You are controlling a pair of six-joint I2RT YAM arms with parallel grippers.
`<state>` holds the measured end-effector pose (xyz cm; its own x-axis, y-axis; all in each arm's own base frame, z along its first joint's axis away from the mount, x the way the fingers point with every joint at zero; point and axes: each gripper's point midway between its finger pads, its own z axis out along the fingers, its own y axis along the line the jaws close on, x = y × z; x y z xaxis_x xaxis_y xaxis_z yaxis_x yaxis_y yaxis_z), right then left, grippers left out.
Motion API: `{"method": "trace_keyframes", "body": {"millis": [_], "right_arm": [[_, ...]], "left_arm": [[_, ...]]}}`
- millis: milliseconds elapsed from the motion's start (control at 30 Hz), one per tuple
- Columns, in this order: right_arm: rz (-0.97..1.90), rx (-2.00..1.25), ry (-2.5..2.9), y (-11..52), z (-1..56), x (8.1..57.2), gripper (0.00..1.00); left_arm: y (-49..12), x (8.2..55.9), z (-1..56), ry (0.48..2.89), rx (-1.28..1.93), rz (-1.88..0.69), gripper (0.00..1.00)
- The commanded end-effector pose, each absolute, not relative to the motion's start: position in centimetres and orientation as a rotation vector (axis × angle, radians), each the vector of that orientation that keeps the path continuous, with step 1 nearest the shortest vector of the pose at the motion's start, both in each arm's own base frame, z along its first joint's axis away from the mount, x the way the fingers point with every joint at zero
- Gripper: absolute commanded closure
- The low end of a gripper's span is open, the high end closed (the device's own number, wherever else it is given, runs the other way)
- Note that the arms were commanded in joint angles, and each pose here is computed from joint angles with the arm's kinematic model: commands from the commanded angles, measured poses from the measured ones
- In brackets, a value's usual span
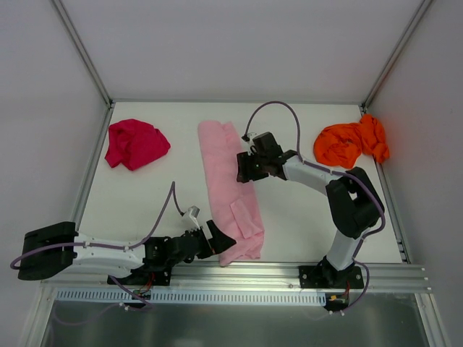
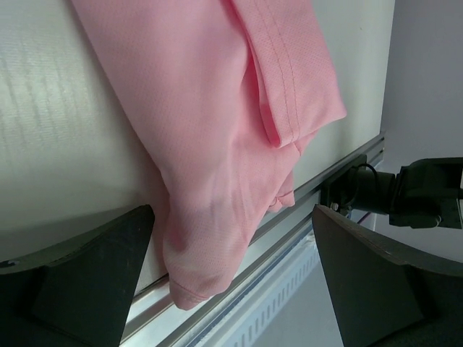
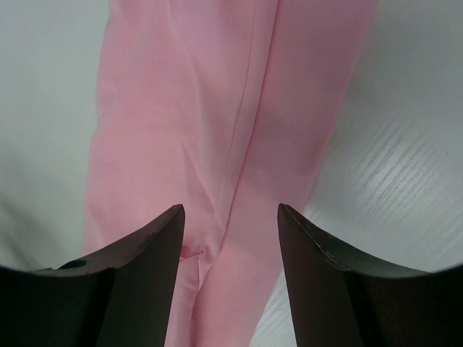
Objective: Fold and stack the t-shirts
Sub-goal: Grab the bottom of the folded rectangular tshirt with left arm
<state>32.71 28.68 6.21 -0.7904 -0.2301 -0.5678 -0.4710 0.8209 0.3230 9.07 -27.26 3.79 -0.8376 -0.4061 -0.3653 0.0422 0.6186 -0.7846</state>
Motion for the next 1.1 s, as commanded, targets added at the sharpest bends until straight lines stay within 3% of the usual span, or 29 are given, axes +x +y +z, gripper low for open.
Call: {"method": "trace_keyframes", "body": {"millis": [0, 767, 833, 867, 1067], "right_arm": [[0.638, -0.507, 2.419, 28.6, 8.6, 33.5, 0.42], [0.623, -0.483, 2.402, 27.8, 9.9, 33.4, 0.42], [0.624, -0.479, 2.4, 27.8, 10.1, 33.4, 0.42], [0.624, -0.475, 2.397, 27.7, 10.2, 33.5, 0.42], [0.618, -0.469, 2.403, 27.5, 10.1, 33.6, 0.41]], "left_arm": [[-19.9, 8.1, -3.6, 2.485, -0.221, -0.738, 0.04], [-22.0, 7.3, -4.3, 2.489, -0.19, -0.879, 0.02], [-22.1, 7.2, -4.7, 2.502, -0.179, -0.873, 0.13], [-22.3, 7.1, -4.8, 2.503, -0.172, -0.879, 0.33], [-23.2, 6.8, -4.8, 2.512, -0.147, -0.915, 0.72]]}}
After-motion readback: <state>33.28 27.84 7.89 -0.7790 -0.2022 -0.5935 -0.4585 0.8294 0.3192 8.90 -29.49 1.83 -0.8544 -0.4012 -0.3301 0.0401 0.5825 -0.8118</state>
